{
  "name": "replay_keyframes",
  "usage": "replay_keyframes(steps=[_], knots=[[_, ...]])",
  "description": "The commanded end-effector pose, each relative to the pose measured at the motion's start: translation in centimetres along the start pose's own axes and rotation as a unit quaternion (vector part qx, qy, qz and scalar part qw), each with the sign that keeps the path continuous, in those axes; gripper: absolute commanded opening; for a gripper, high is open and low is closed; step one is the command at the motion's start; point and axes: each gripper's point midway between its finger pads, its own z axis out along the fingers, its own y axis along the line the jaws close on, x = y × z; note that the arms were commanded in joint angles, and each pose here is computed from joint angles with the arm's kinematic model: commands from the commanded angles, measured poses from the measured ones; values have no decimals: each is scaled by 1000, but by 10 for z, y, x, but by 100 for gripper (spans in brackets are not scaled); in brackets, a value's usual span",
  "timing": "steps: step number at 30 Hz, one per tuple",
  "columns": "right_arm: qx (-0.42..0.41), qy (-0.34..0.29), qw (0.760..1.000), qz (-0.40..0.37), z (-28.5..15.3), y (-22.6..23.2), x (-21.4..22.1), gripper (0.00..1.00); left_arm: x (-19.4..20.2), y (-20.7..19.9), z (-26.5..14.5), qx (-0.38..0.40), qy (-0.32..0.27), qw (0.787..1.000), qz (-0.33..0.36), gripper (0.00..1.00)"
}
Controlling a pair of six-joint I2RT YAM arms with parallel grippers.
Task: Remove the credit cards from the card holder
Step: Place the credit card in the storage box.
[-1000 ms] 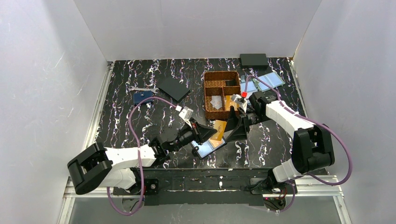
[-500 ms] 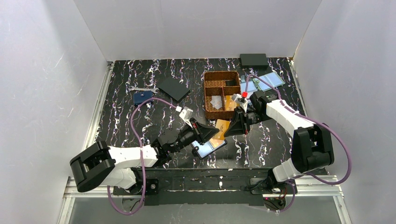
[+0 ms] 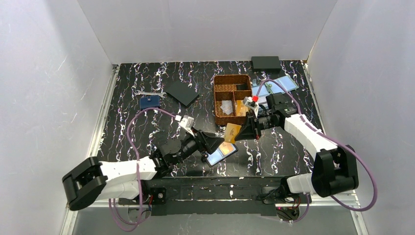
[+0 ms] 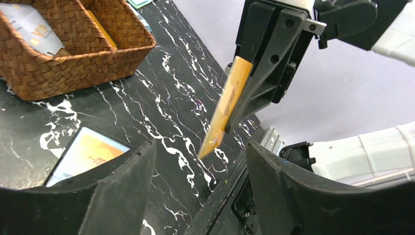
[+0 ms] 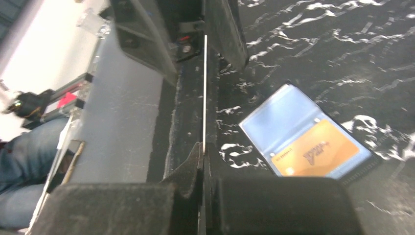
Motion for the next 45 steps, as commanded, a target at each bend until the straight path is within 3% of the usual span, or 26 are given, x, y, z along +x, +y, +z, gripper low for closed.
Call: replay_keyframes(steps=[1,3,6,11,20,29,45], knots=[[97,-16,995,-27,-15,-29,-25,1,-3,20,-23,-54,15,998,33,74],[127,-8,991,-35,-28,-37,-30,1,-2,30,-38,-79,26,996,36,87],[170,24,985,-27,-46,-52,-33,1,-4,35,-59,-83,18,996,22,98],[233,86,969,9,-72,-88,-29,1,-1,36,-81,-70,15,997,-8,98],[306,118,945,11,-97,-124,-48,1,28,50,-88,-98,60,992,-55,98],[335,139,931,39,-106,-158,-45,1,35,53,-89,-104,75,990,-62,98],[319,161,929,98,-97,-197,-35,1,36,53,-89,-107,81,989,-66,98]])
